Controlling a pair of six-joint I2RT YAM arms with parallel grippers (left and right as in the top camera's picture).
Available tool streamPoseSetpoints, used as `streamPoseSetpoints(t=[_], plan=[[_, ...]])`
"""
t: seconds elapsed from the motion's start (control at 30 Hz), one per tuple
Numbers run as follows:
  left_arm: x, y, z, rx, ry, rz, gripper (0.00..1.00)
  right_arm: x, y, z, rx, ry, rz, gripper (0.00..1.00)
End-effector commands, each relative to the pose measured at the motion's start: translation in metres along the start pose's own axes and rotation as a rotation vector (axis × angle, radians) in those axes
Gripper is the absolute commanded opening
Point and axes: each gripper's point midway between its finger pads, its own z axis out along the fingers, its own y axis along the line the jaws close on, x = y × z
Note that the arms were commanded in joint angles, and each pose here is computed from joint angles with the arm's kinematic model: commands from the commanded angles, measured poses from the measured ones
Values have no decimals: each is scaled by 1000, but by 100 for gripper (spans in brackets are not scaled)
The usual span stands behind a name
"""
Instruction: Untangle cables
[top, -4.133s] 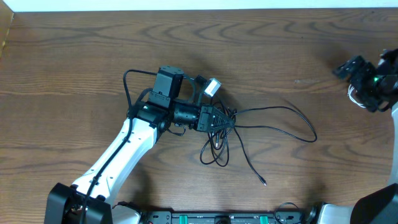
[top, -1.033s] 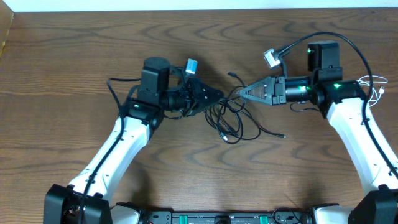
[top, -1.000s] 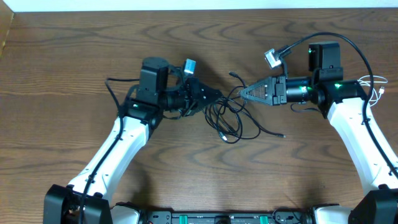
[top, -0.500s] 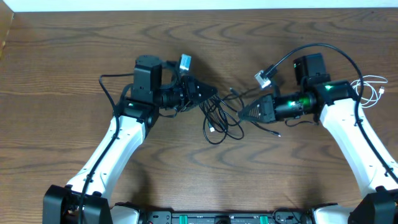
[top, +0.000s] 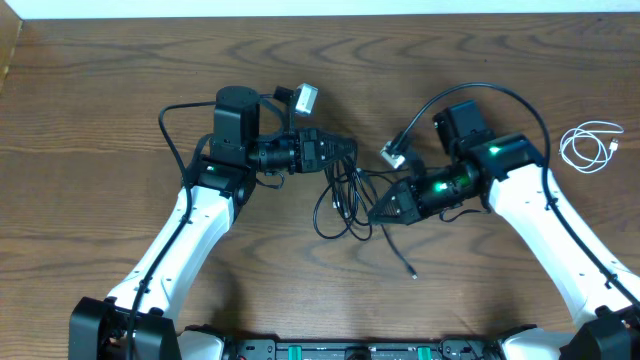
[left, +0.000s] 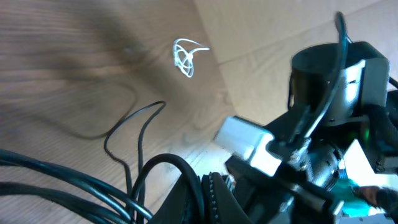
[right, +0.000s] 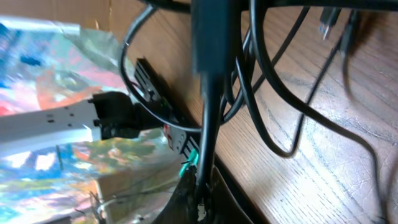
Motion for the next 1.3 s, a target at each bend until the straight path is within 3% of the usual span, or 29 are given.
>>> streamPoseSetpoints(t=[0.0, 0.07, 0.17, 0.33, 0.8, 1.27], plan=[[6, -32, -6, 160, 67, 67, 8, 7, 8, 5, 31, 23, -77, 7], [7, -47, -9, 227, 96, 69, 8, 8, 11, 8, 28, 28, -93, 13], [6, -63, -12, 287, 119, 63, 7, 5, 9, 10, 44, 19, -114, 36], [12, -73, -17, 341, 166, 82, 8, -9, -10, 3, 142, -32, -131, 48], [27, -83, -20, 404, 244, 97, 8, -52, -35, -34, 172, -234, -54, 54], [30, -86, -15, 383, 285, -63, 8, -82, -12, -15, 206, -311, -214, 50]])
